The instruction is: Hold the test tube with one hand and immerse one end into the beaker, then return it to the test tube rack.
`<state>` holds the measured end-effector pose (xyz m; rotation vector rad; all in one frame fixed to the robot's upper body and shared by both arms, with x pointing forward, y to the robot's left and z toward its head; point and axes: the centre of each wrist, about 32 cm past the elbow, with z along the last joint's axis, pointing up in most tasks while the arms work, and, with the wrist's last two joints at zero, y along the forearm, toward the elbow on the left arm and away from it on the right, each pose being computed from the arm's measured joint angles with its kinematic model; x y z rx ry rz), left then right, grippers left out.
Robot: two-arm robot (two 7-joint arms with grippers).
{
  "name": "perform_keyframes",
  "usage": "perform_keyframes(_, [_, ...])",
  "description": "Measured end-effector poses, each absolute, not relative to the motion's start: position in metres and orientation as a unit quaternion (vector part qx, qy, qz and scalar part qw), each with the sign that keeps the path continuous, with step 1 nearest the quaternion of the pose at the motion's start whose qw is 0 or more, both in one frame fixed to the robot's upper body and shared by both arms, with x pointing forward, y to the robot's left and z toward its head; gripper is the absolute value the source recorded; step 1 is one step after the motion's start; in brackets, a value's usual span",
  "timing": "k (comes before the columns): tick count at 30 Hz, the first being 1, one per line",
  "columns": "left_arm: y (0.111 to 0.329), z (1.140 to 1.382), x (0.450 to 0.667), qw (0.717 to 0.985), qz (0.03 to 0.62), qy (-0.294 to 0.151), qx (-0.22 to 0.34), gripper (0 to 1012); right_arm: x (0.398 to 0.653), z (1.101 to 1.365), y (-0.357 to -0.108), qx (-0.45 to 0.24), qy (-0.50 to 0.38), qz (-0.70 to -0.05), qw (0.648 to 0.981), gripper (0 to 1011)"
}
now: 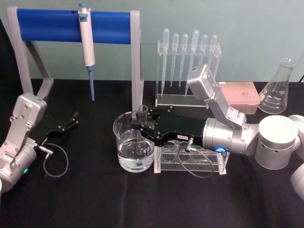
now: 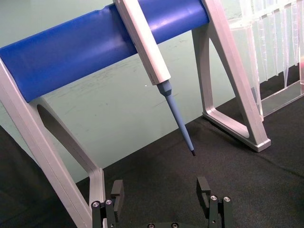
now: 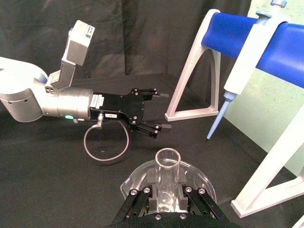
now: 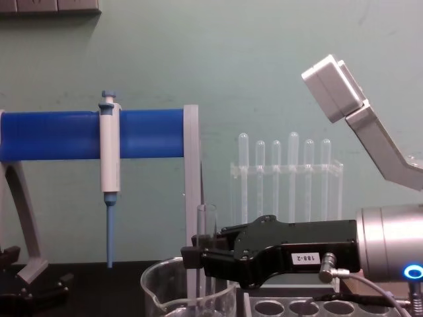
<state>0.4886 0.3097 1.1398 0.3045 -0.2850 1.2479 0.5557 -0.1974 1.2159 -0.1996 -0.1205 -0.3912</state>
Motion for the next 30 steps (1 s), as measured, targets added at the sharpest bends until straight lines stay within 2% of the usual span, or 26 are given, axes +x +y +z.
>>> perform_keyframes(30, [0.3097,1.1398,0.4886,0.791,0.580,-0.132,0.142,1000,0.5557,1.2159,-0.1974,-0.099,-0.060,-0.194,0.974,235])
